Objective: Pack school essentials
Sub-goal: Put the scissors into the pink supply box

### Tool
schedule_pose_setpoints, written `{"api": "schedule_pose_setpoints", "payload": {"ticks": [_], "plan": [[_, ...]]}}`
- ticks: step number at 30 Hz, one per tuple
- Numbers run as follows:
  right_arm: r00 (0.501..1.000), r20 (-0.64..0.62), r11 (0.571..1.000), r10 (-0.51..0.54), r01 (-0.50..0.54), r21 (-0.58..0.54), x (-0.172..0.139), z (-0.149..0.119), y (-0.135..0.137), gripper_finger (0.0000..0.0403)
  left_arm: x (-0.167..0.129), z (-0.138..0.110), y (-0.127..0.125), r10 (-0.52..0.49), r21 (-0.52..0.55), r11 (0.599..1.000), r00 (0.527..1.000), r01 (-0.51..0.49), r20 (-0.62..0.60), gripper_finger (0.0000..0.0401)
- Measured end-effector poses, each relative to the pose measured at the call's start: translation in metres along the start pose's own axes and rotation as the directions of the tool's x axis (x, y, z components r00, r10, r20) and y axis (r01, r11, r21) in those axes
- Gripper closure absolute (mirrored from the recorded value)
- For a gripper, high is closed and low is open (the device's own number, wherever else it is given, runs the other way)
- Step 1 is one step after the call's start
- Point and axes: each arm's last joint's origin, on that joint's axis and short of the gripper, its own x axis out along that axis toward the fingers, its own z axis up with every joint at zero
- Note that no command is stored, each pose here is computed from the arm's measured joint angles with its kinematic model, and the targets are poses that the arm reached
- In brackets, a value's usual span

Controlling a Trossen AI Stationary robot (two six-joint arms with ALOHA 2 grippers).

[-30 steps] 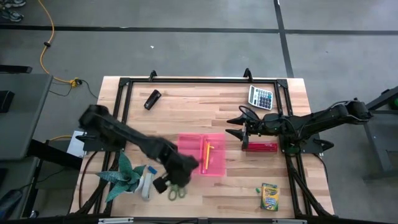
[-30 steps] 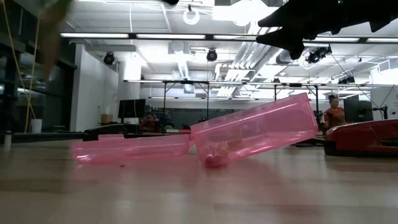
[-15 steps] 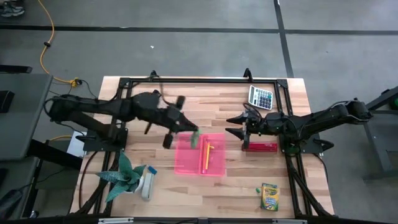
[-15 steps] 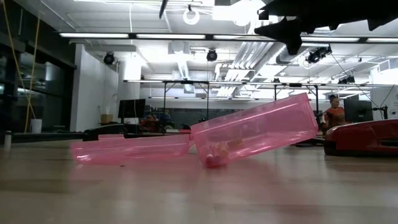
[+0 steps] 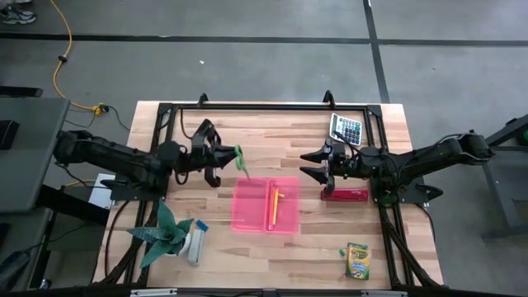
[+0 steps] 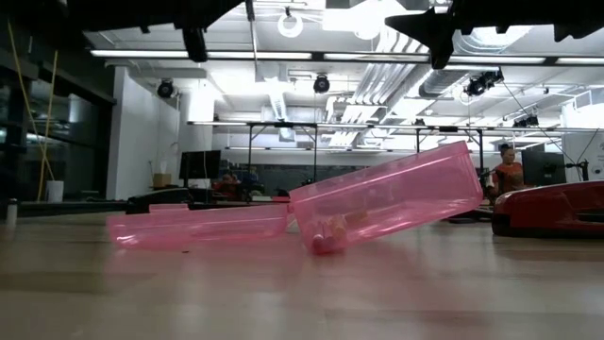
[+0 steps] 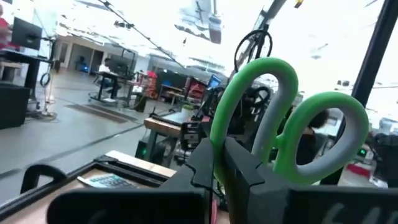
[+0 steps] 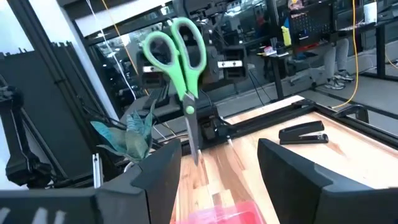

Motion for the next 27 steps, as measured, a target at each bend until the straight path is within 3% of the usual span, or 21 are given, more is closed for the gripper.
{"api": "schedule_pose_setpoints", "payload": {"ticks": [12,14,16,18,21,27], "plan": [[1.0,0.001,1.0,0.0,0.0,-0.007,0.0,0.0,0.0,0.0197,-0.002,-0.001,-0.003,-0.028,-0.016,0.999,1.0,0.028,0.005,0.0401],[1.0,0.012,1.0,0.003,-0.003,-0.004,0.0,0.001,0.0,0.0197,0.008,0.004,-0.007,-0.034,0.026,0.999,0.999,0.035,-0.032,0.0401],[0.999,0.034,1.0,0.007,-0.007,0.0,0.0,0.003,0.0,0.0197,0.023,0.005,-0.012,-0.054,0.111,0.991,0.987,0.071,-0.15,0.0401],[0.997,0.071,1.0,0.011,-0.012,0.006,0.0,0.007,0.0,0.0197,0.04,0.005,-0.017,-0.066,0.186,0.975,0.962,0.118,-0.266,0.0401],[0.993,0.113,1.0,0.016,-0.018,0.013,0.0,0.012,0.0,0.0197,0.07,0.01,-0.03,-0.15,0.25,0.938,0.93,0.242,-0.335,0.0401],[0.984,0.175,1.0,0.023,-0.021,-0.012,-0.001,0.018,0.0,0.0197,0.119,-0.012,-0.053,-0.267,0.341,0.818,0.832,0.463,-0.486,0.0401]]}}
